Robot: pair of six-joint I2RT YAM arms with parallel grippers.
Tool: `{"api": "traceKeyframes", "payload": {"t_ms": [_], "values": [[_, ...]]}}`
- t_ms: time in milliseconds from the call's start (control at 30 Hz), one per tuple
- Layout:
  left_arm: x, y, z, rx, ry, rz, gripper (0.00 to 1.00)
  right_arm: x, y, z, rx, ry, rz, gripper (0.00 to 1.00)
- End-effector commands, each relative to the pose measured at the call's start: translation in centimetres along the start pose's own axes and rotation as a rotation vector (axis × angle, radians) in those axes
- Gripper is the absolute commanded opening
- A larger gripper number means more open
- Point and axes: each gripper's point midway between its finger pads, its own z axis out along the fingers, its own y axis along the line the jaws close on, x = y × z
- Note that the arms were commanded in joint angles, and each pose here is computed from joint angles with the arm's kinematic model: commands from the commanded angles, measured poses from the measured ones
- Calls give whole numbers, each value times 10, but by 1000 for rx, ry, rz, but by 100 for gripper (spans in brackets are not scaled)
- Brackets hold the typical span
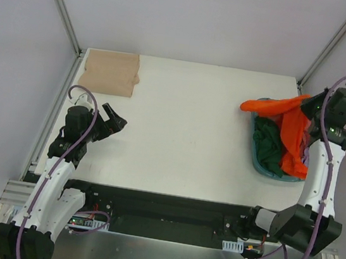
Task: Fold and stack the t-shirts
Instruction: Grab crumpled tshirt from bin with the right arm, then move the tshirt to the center of the board
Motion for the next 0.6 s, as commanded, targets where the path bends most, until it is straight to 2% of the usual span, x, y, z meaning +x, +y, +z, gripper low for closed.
{"api": "traceKeyframes", "payload": {"t_ms": [0,133,233,367,433,567], "values": [[-3,-8,-2,45,-15,25,99,-106,119,-87,-481,-277,-7,1],[-1,-13,-4,77,-7,24,99,-134,199,-153,-728,-357,-148,1],[-2,-13,-5,76,-13,21,99,-131,259,-207,-890,-381,-292,1],[0,-14,-5,82,-6,16,99,-111,322,-280,-1203,-311,-278,1],[1,-14,-4,84,1,6,99,-92,343,-301,-1318,-278,-288,1],[7,-22,-5,118,41,-21,99,-48,365,-303,-1369,-205,-331,1]]}}
